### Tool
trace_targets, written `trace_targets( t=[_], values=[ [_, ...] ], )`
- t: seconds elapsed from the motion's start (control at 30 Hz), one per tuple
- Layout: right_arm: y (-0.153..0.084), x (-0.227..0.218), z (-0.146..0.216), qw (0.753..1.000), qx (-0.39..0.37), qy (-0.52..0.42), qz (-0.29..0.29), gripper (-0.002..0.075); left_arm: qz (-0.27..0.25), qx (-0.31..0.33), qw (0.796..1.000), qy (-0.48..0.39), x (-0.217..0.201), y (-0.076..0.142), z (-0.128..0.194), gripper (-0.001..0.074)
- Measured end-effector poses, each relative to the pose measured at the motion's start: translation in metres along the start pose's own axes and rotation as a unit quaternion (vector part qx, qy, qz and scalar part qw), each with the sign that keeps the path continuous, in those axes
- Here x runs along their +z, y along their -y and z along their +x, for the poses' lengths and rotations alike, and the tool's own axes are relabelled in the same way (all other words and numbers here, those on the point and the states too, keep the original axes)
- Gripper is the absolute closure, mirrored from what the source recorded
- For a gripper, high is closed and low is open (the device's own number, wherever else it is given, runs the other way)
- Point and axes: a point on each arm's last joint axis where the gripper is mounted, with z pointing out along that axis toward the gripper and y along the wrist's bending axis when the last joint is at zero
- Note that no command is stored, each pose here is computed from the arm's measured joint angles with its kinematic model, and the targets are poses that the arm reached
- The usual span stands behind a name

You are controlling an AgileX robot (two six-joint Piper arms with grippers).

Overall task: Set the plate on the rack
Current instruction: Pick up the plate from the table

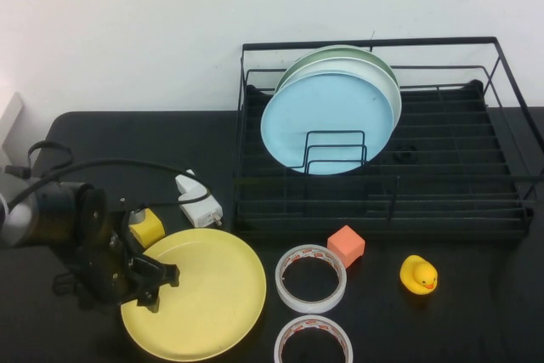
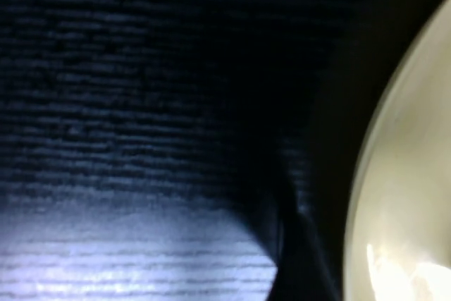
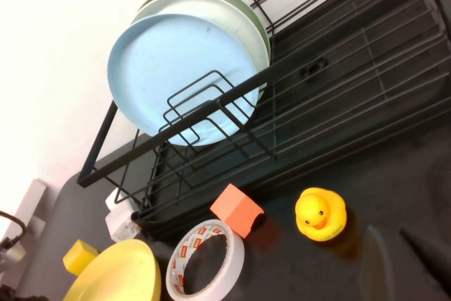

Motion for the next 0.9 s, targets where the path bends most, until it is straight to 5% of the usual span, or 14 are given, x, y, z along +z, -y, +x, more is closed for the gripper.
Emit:
trace_targets(
  t=[0.47,0.9],
  values=[
    [0.0000,0.0000,0.0000,1.000,-0.004,0.000,0.000,0.0715,0.005,-0.003,1.000,0.018,0.0057,0.0013,-0.0063,0.0680],
    [0.0000,0.0000,0.0000,1.000,-0.005,0.000,0.000,0.0715,0.047,-0.012,0.999,0.005,-0.0016,-0.0055,-0.0085,0.0718]
  ],
)
